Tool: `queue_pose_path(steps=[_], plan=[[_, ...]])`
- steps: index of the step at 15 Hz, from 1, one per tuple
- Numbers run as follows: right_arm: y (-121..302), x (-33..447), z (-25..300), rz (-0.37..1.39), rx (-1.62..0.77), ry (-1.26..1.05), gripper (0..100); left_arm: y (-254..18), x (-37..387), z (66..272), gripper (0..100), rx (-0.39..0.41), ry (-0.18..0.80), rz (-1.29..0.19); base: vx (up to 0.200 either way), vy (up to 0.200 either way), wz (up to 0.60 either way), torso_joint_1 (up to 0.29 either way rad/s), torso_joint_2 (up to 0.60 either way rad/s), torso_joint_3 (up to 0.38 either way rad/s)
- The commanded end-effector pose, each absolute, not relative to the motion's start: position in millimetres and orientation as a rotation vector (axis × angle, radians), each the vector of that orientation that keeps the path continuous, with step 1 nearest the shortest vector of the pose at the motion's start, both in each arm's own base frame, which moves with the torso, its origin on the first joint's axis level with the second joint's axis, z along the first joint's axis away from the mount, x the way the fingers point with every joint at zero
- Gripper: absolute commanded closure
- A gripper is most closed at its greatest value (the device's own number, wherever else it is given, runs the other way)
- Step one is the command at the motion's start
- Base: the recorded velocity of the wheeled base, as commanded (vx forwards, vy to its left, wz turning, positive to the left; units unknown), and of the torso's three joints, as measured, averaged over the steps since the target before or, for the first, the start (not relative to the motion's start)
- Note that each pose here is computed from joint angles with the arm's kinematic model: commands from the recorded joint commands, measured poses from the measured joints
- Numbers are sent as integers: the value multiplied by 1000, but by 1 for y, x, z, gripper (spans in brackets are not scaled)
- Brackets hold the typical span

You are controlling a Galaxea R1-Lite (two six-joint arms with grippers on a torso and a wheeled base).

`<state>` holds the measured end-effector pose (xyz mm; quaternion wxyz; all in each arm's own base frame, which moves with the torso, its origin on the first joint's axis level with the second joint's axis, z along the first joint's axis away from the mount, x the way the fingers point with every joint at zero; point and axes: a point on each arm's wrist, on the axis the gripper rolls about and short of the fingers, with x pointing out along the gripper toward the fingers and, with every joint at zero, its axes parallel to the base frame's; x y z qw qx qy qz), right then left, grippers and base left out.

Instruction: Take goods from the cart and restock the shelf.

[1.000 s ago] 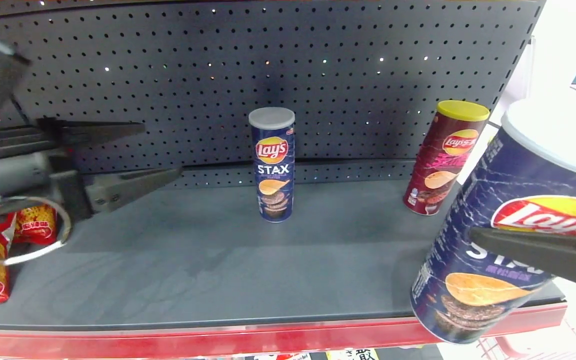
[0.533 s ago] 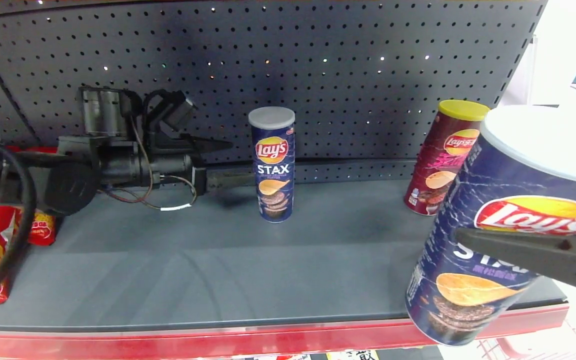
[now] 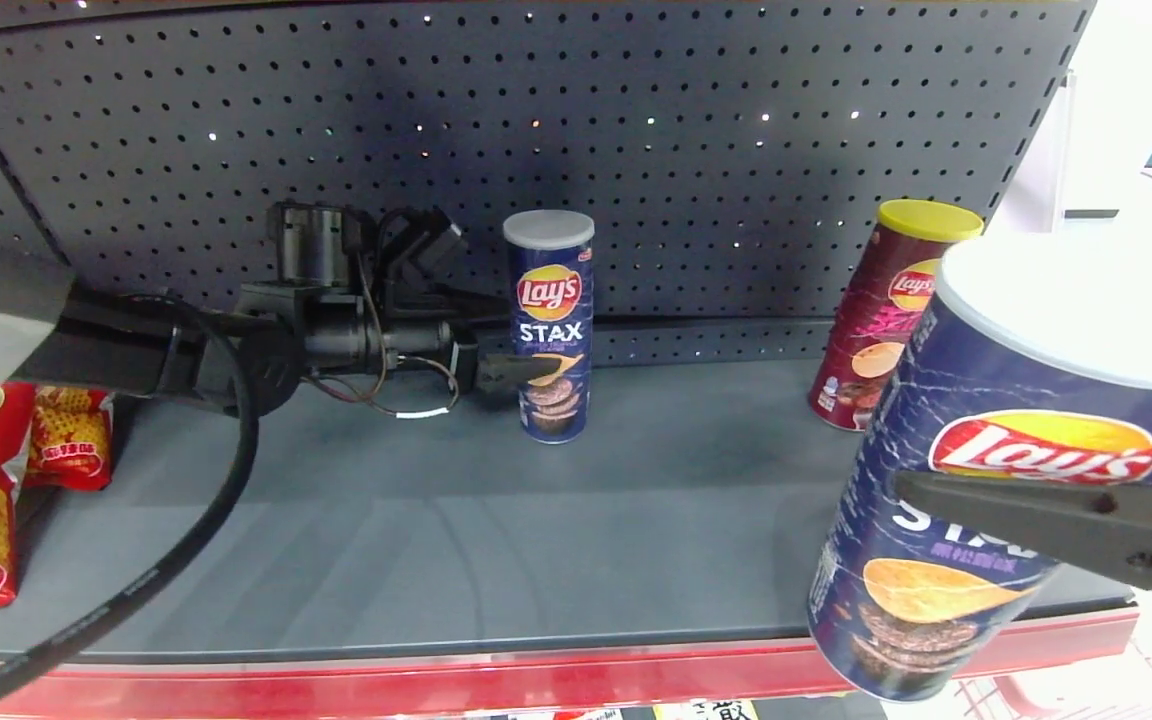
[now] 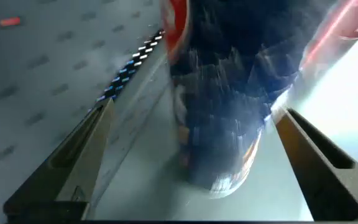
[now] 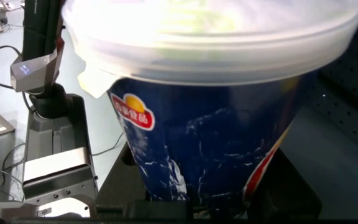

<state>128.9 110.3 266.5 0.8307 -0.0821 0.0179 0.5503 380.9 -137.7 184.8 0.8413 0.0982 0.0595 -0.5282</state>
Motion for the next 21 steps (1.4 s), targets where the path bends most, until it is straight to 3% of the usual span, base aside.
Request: queue_pose_path(steps=[1,5,12,13,17,21], plan=[[110,128,264,1169,-175,45,100,-153,380,182,0,201,130,-1146,0,0,0,0,0,0],[110,127,262,1171,-177,52,100,-179,372,181,0,185,120,-1187,0,0,0,0,0,0],[108,125,260,1171,-176,56,100,-172,365,170,0,199,114,-1114,0,0,0,0,0,0],[109,126,259,1171,-176,58,100,-172,363,170,100,200,116,-1110,0,0,0,0,0,0],[109,126,259,1171,-178,59,100,-164,347,191,100,184,86,-1103,0,0,0,0,0,0],[112,127,260,1182,-180,58,100,-149,288,212,100,185,71,-1137,0,0,0,0,0,0]])
